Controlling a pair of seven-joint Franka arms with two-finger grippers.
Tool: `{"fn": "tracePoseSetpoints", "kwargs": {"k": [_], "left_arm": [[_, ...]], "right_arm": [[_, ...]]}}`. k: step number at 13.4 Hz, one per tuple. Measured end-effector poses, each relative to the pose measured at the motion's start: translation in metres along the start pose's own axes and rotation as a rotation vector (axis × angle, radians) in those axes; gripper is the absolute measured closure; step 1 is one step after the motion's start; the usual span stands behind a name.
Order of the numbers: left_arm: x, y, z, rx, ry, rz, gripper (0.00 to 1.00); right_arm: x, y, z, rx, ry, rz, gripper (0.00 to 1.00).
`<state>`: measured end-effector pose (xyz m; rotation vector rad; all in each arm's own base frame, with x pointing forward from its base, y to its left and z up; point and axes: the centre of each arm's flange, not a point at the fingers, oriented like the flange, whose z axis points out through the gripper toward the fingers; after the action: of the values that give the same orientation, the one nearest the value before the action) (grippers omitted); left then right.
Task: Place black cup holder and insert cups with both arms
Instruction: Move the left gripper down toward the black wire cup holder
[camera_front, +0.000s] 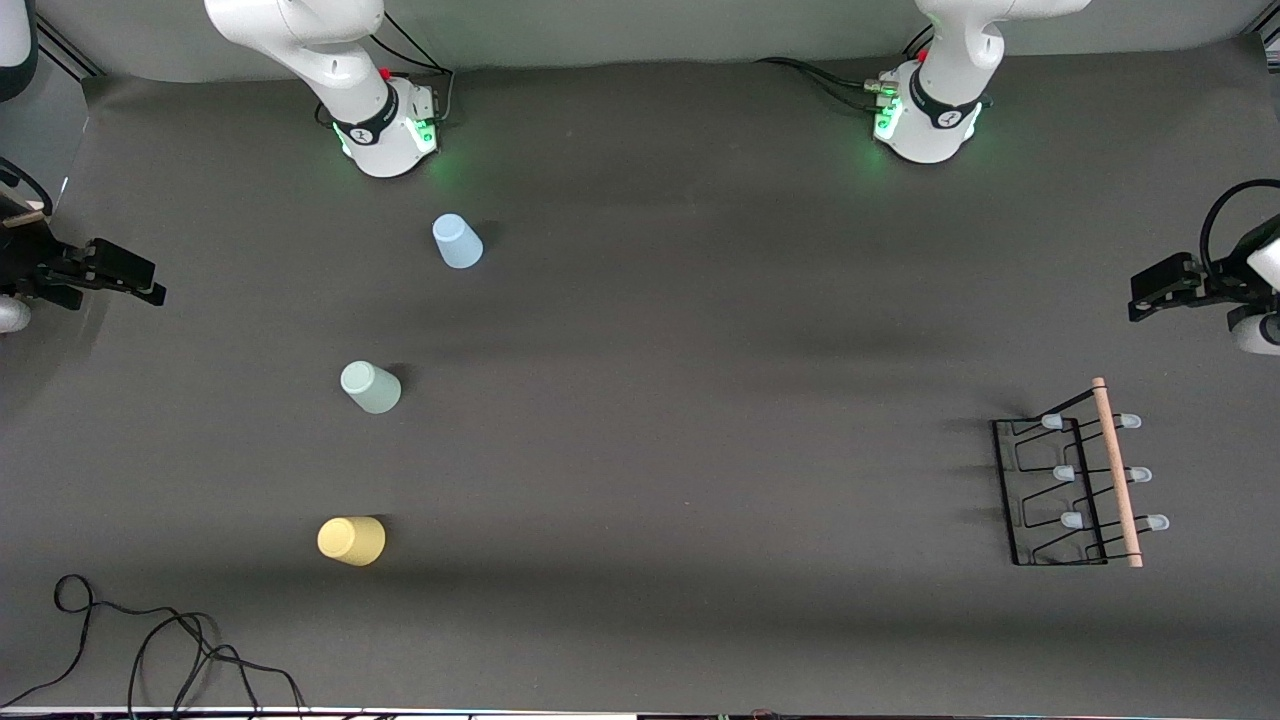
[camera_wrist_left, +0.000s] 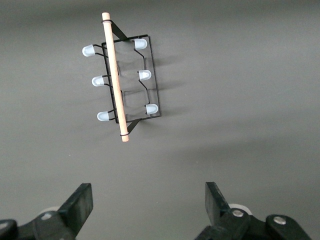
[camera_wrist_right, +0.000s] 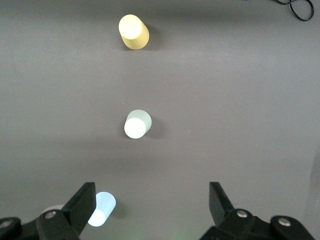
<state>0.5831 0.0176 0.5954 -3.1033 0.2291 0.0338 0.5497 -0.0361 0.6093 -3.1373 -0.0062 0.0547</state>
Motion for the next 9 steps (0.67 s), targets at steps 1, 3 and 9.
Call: {"fn": "tracePoseSetpoints", "kwargs": {"k": [1,3,9], "left_arm": [[0.0006,-0.0001,0.0005,0.0,-0.001,0.0,0.0],[0.0006,0.0,0.0011,0.0,-0.003,-0.003,0.0],[-0.0005,0.0002,0.0021,-0.003,-0.014,-0.009,0.0]], "right_arm": [[0.0,0.0,0.0,0.0,0.0,0.0,0.0],[0.0,0.0,0.0,0.0,0.0,0.0,0.0],[0.0,0.0,-0.0002,0.0,0.001,0.0,0.0]]}}
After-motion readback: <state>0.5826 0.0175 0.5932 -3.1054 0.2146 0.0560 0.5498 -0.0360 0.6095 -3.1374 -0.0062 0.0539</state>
